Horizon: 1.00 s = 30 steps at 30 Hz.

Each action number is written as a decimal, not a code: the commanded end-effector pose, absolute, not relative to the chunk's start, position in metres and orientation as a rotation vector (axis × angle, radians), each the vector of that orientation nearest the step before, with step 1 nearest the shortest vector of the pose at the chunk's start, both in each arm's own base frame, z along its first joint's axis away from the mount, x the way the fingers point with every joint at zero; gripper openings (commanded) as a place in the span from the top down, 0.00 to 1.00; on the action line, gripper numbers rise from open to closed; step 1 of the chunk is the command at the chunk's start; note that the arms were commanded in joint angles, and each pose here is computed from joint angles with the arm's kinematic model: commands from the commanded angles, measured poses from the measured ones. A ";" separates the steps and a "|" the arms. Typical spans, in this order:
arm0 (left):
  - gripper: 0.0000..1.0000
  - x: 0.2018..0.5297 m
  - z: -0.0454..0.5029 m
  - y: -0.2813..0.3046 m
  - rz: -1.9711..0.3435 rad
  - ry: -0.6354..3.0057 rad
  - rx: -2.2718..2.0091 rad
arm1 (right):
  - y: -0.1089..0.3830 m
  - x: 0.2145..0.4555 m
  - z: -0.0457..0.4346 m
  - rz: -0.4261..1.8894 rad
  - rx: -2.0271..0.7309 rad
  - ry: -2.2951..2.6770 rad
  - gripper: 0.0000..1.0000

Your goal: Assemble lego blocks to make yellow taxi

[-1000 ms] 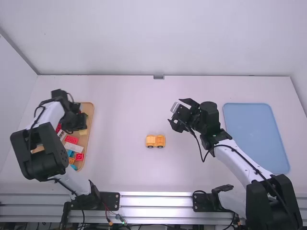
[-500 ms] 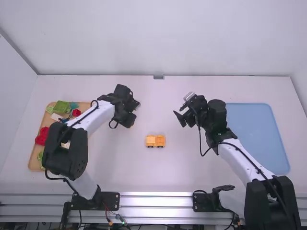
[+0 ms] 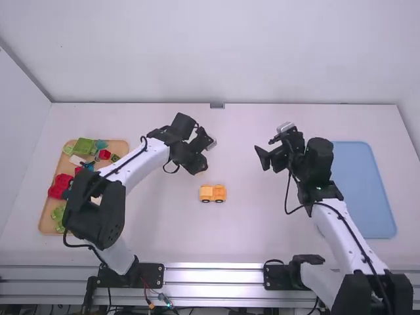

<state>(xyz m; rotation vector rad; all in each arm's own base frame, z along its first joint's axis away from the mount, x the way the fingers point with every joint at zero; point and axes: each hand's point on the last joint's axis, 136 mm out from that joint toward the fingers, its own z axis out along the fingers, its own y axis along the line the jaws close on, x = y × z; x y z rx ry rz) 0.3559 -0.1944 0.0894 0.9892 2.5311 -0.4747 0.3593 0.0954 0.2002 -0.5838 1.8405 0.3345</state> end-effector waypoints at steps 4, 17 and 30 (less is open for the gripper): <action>0.98 0.347 0.097 -0.227 -0.584 2.416 1.193 | 0.066 0.339 0.241 0.275 -0.501 1.797 0.01; 0.99 0.321 0.056 -0.320 -0.335 2.202 1.755 | 0.029 0.274 0.268 0.175 -0.343 1.810 0.01; 0.98 0.324 -0.001 -0.337 -0.116 2.310 1.966 | 0.022 0.250 0.278 0.109 -0.318 1.719 0.01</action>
